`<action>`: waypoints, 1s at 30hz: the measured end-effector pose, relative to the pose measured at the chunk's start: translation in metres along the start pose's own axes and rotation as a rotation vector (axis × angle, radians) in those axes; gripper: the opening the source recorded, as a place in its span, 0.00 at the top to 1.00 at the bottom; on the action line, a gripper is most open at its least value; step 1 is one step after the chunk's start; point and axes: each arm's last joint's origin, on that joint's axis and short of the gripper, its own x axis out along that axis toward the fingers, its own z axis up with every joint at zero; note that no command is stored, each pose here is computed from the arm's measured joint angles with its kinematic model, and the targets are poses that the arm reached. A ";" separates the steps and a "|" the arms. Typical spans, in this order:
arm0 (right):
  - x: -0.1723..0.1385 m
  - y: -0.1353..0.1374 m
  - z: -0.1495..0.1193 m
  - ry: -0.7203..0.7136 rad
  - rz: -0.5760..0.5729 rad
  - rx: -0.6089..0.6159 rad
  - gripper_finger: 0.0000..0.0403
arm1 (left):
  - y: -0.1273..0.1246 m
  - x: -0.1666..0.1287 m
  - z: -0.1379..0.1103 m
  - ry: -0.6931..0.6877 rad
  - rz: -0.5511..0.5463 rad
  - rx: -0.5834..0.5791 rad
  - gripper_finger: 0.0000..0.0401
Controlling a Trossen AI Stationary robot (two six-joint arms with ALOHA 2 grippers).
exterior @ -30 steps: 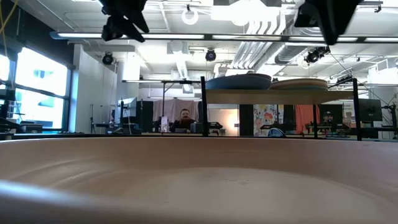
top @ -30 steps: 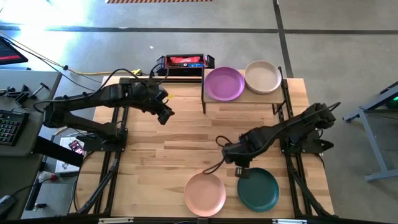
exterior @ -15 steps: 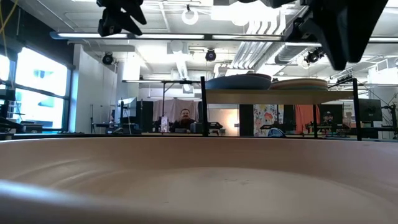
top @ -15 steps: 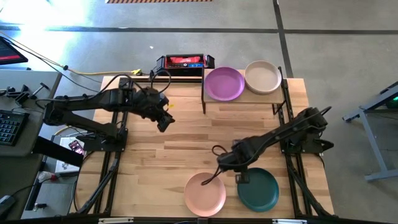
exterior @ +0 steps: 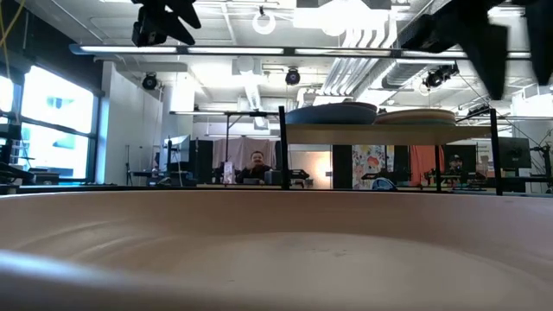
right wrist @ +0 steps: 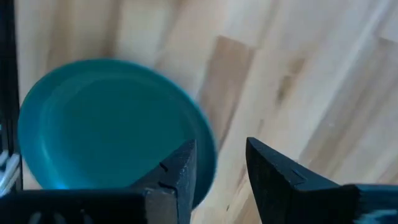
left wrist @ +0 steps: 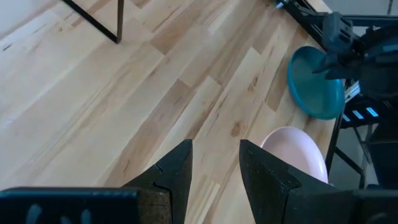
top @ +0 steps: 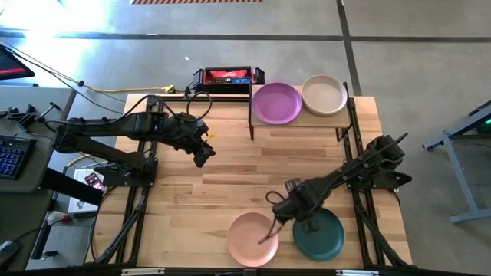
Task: Place and stack plates onto a shelf
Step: Stack the green plate on top of the purple plate on the shelf
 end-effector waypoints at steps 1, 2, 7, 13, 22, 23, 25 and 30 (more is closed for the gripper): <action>0.000 0.004 -0.001 0.000 0.001 -0.019 0.71 | 0.000 0.000 0.000 0.000 -0.001 0.000 0.70; 0.000 0.007 -0.001 -0.003 0.001 -0.033 0.71 | -0.001 0.000 -0.001 0.000 0.000 -0.001 0.70; 0.018 0.012 -0.004 -0.011 -0.001 -0.012 0.71 | -0.003 0.000 -0.002 -0.020 0.027 0.006 0.70; 0.050 0.009 -0.017 0.046 -0.018 0.045 0.70 | -0.003 0.000 -0.002 -0.026 0.033 0.009 0.70; 0.076 0.004 -0.032 0.103 -0.035 0.060 0.71 | -0.003 0.000 -0.002 -0.028 0.036 0.009 0.70; 0.078 0.004 -0.033 0.106 -0.036 0.060 0.71 | -0.003 0.000 -0.002 -0.028 0.035 0.009 0.70; 0.083 0.003 -0.035 0.107 -0.030 0.057 0.71 | -0.003 0.000 -0.002 -0.028 0.036 0.009 0.70; 0.088 0.003 -0.038 0.121 -0.013 0.061 0.71 | -0.003 0.000 -0.002 -0.028 0.036 0.009 0.70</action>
